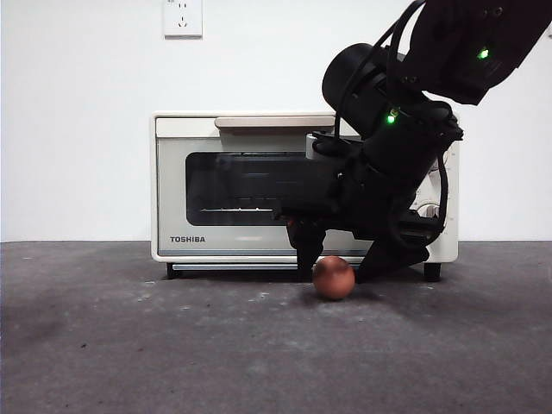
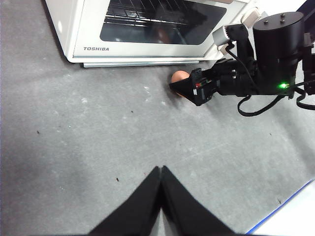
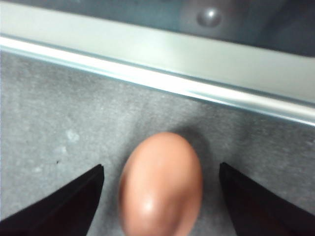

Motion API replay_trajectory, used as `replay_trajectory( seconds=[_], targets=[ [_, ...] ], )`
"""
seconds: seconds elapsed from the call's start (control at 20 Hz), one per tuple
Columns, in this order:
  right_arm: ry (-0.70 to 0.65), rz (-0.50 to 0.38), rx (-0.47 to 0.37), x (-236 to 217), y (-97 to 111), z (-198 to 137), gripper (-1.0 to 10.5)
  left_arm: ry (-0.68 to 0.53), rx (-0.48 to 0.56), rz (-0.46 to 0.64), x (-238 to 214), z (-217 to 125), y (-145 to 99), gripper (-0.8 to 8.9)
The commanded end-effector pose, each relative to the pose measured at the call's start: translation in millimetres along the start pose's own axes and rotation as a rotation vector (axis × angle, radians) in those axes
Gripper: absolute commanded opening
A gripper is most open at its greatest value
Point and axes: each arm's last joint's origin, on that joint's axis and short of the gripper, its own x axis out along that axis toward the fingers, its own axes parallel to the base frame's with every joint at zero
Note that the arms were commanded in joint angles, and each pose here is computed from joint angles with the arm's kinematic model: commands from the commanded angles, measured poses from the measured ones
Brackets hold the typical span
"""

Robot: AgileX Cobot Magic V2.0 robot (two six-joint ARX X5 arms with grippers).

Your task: Eggoven

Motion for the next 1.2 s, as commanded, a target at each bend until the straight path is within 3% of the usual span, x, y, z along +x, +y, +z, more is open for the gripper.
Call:
replay_trajectory(
  seconds=[0.05, 0.55, 0.75, 0.95, 1.2],
  targets=[
    [-0.037, 0.001, 0.009, 3.1, 5.2, 4.8, 3.6, -0.017, 0.032, -0.007, -2.1, 4.6, -2.3, 0.07],
    [0.008, -0.020, 0.026, 17.2, -0.8, -4.3, 3.3, -0.018, 0.033, -0.006, -2.1, 4.7, -2.3, 0.07],
    [-0.007, -0.014, 0.041, 17.3, -0.3, -2.8, 2.3, -0.018, 0.033, -0.007, -2.1, 4.7, -2.3, 0.07],
    [0.002, 0.000, 0.044, 17.3, 0.3, -3.4, 0.2, -0.018, 0.033, -0.006, -2.1, 4.7, -2.3, 0.07],
    [0.001, 0.016, 0.040, 2.9, 1.7, 3.4, 0.0, -0.032, 0.042, -0.007, -1.3, 7.0, -1.9, 0.07]
  ],
)
